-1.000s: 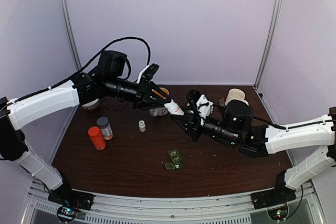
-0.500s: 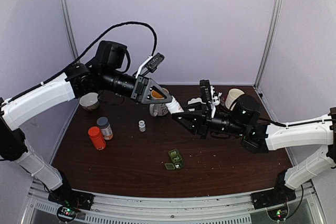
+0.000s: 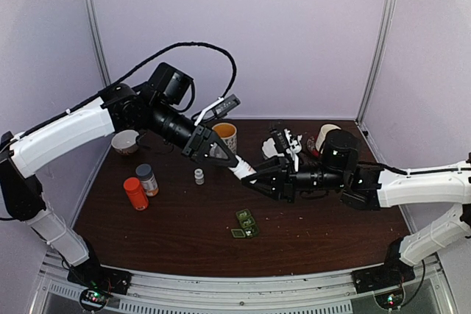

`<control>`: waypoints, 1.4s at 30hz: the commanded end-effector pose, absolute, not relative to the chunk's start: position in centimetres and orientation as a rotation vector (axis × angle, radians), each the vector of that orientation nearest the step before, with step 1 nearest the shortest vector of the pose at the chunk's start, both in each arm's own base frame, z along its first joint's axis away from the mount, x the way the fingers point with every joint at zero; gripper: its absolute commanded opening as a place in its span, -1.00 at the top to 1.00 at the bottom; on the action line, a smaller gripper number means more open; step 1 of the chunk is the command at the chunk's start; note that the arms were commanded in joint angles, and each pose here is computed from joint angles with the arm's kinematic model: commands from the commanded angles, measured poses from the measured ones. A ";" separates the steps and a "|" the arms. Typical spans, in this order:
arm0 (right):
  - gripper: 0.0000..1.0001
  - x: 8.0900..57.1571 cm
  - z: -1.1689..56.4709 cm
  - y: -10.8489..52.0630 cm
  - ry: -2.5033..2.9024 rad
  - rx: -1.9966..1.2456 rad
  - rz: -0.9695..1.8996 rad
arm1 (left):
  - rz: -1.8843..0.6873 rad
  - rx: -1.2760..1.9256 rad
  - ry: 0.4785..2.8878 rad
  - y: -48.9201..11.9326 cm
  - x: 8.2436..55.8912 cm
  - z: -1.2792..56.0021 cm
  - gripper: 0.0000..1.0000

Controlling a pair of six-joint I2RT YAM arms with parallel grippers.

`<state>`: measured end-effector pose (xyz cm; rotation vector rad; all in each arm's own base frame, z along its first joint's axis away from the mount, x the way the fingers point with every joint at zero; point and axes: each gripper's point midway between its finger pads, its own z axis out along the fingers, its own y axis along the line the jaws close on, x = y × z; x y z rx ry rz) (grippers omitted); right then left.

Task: Sort the pills into containers
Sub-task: Screw the lid of the pill bottle onto the pill bottle.

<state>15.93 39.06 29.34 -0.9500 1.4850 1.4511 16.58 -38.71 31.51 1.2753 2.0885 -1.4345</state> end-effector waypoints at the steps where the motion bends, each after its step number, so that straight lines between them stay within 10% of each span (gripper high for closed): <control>1: 1.00 16.7 36.7 38.1 1.252 -0.964 1.143 | -1.399 1.272 2.312 -39.6 15.5 27.3 0.36; 23: 1.00 17.8 30.6 38.3 1.123 -1.277 0.223 | -1.830 0.959 2.573 -43.0 15.0 27.1 0.42; 42: 1.00 15.1 39.0 39.6 1.200 -1.007 1.396 | -1.106 1.339 2.084 -39.1 17.4 28.4 0.39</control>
